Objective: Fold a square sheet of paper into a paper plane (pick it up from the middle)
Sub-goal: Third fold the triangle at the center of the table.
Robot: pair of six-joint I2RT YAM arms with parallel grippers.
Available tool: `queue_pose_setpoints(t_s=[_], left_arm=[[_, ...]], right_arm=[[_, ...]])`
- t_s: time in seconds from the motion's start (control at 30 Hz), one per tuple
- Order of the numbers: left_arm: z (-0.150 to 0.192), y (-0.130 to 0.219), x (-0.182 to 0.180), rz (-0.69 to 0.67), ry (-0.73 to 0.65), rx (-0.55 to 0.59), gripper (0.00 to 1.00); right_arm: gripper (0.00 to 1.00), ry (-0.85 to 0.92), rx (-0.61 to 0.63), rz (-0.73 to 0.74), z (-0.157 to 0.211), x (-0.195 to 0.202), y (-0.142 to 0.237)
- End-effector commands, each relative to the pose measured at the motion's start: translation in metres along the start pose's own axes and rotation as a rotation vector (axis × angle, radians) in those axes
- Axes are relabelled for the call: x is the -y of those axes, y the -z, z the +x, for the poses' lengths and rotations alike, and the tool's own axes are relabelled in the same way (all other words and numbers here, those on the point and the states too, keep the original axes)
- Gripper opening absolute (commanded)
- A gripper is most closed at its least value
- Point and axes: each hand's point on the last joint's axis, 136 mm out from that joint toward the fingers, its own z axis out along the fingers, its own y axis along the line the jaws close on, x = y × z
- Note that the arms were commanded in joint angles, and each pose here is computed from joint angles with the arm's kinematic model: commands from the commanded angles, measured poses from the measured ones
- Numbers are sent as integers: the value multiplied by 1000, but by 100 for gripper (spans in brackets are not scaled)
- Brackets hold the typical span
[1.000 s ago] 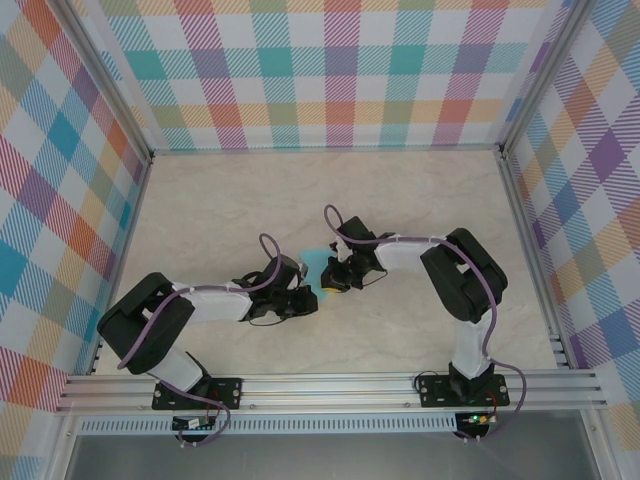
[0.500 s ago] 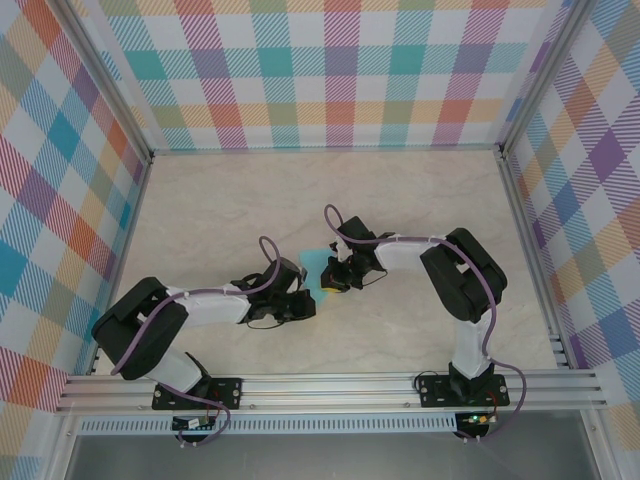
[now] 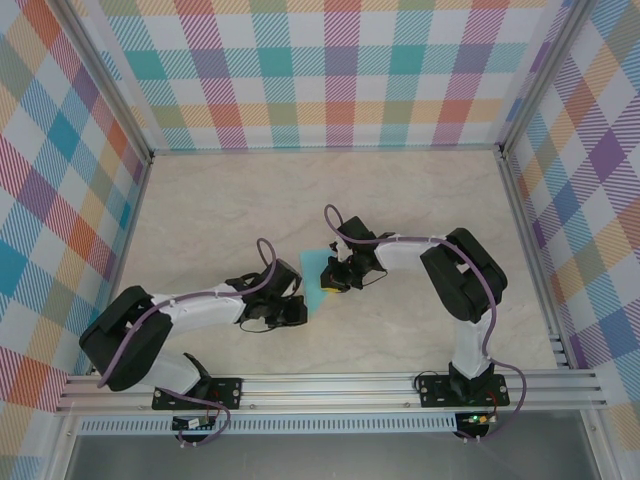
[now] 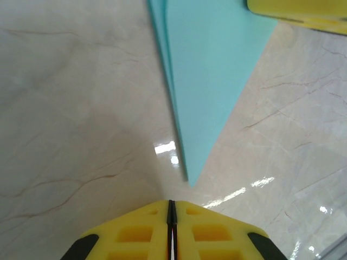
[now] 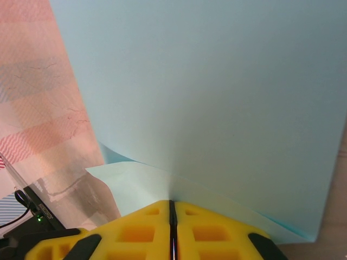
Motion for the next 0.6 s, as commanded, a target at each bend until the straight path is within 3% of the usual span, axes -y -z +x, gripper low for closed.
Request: queue_pose_setpoints(t_s=[0.0, 0.23, 0.57], left_arm=[[-21, 27, -2, -75, -17, 103, 12], [-61, 44, 16, -19, 13, 259, 14], [-80, 20, 46, 99, 21, 246, 13]], right_arm=[[10, -43, 1, 152, 9, 35, -4], [14, 46, 99, 39, -10, -14, 27], [28, 4, 217, 131, -20, -3, 48]])
